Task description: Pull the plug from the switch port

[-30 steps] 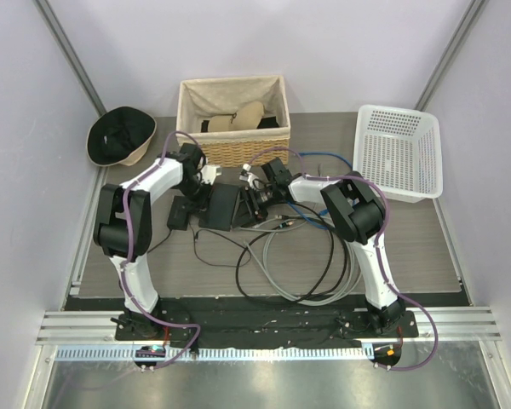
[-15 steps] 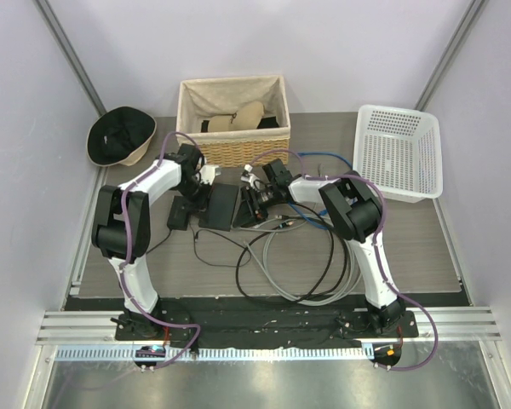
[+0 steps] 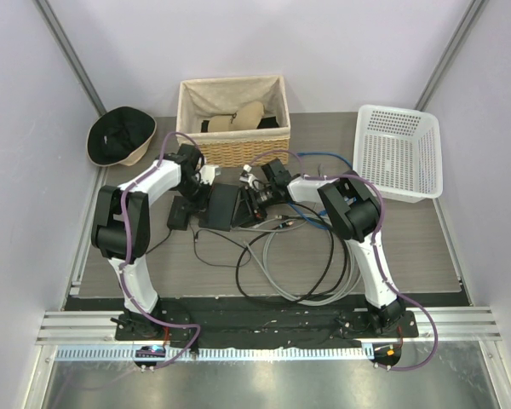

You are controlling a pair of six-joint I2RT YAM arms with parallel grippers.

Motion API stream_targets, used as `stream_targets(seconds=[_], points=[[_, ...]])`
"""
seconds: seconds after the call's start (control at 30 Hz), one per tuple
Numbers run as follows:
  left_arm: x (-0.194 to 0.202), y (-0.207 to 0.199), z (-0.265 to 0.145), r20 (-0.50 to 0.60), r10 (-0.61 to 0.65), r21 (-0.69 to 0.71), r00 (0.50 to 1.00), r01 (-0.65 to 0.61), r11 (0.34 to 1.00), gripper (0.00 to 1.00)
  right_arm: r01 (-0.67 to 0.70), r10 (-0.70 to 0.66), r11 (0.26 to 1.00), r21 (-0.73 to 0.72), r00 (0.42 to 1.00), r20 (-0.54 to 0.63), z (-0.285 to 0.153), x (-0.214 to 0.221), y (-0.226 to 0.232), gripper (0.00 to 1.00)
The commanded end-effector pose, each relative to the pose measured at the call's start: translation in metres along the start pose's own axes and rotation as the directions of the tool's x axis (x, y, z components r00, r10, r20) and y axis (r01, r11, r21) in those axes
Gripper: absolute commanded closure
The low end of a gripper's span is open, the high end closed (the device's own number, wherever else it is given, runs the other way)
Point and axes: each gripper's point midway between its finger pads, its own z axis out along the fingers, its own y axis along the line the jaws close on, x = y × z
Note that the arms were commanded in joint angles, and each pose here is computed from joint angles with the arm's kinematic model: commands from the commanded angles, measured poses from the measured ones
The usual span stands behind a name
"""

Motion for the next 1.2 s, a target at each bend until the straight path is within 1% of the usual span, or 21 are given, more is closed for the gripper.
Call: stream_targets(seconds=[0.0,0.07,0.1,0.27,0.3,0.4,0.43,0.5,0.63,0.67,0.73,0.77,0.9,1.17], points=[[0.033,0.032,0.041,-0.127,-0.014,-0.102,0.992,0.001,0.995,1.00,0.023,-0.019,0.971,0.239,1.000,-0.018,0.027,0.020,-0.061,0.51],[0.033,0.032,0.042,-0.129,-0.014,-0.103,0.992,0.001,0.995,1.00,0.034,-0.031,0.955,0.295,0.999,-0.015,0.025,0.021,-0.070,0.51],[0.033,0.032,0.042,-0.130,-0.016,-0.103,0.991,0.003,0.995,1.00,0.032,-0.027,0.954,0.297,0.999,-0.022,0.026,0.024,-0.071,0.51],[0.032,0.032,0.043,-0.133,-0.014,-0.105,0.991,0.000,0.994,1.00,-0.005,0.016,0.969,0.247,0.999,-0.043,0.035,0.033,-0.076,0.51],[0.032,0.032,0.043,-0.134,-0.013,-0.105,0.991,-0.001,0.994,1.00,-0.010,0.021,0.971,0.238,0.999,-0.047,0.036,0.034,-0.076,0.55],[0.032,0.032,0.043,-0.136,-0.015,-0.106,0.991,0.000,0.994,1.00,-0.027,0.039,0.978,0.207,0.998,-0.058,0.041,0.037,-0.078,0.57],[0.033,0.032,0.044,-0.138,-0.014,-0.108,0.990,-0.001,0.994,1.00,-0.030,0.043,0.979,0.202,0.997,-0.060,0.042,0.038,-0.079,0.59],[0.033,0.032,0.043,-0.137,-0.013,-0.109,0.991,-0.002,0.994,1.00,-0.022,0.034,0.978,0.208,0.998,-0.055,0.043,0.037,-0.082,0.61],[0.032,0.033,0.043,-0.136,-0.013,-0.114,0.991,-0.003,0.994,1.00,-0.025,0.038,0.973,0.228,0.998,-0.053,0.044,0.039,-0.089,0.71],[0.032,0.032,0.043,-0.137,-0.015,-0.112,0.990,-0.001,0.994,1.00,-0.023,0.036,0.973,0.229,0.998,-0.055,0.043,0.040,-0.090,0.76],[0.032,0.033,0.043,-0.138,-0.014,-0.117,0.990,-0.003,0.993,1.00,-0.015,0.029,0.972,0.233,0.998,-0.056,0.043,0.040,-0.091,0.81],[0.032,0.033,0.043,-0.138,-0.014,-0.117,0.990,-0.003,0.993,1.00,-0.008,0.023,0.972,0.237,0.998,-0.061,0.043,0.042,-0.093,0.87],[0.031,0.033,0.043,-0.136,-0.011,-0.118,0.991,-0.005,0.993,1.00,0.002,0.017,0.971,0.240,0.997,-0.077,0.042,0.047,-0.096,0.95],[0.031,0.033,0.044,-0.135,-0.009,-0.124,0.991,-0.008,0.992,1.00,-0.006,0.031,0.968,0.252,0.995,-0.093,0.041,0.053,-0.102,0.98]])
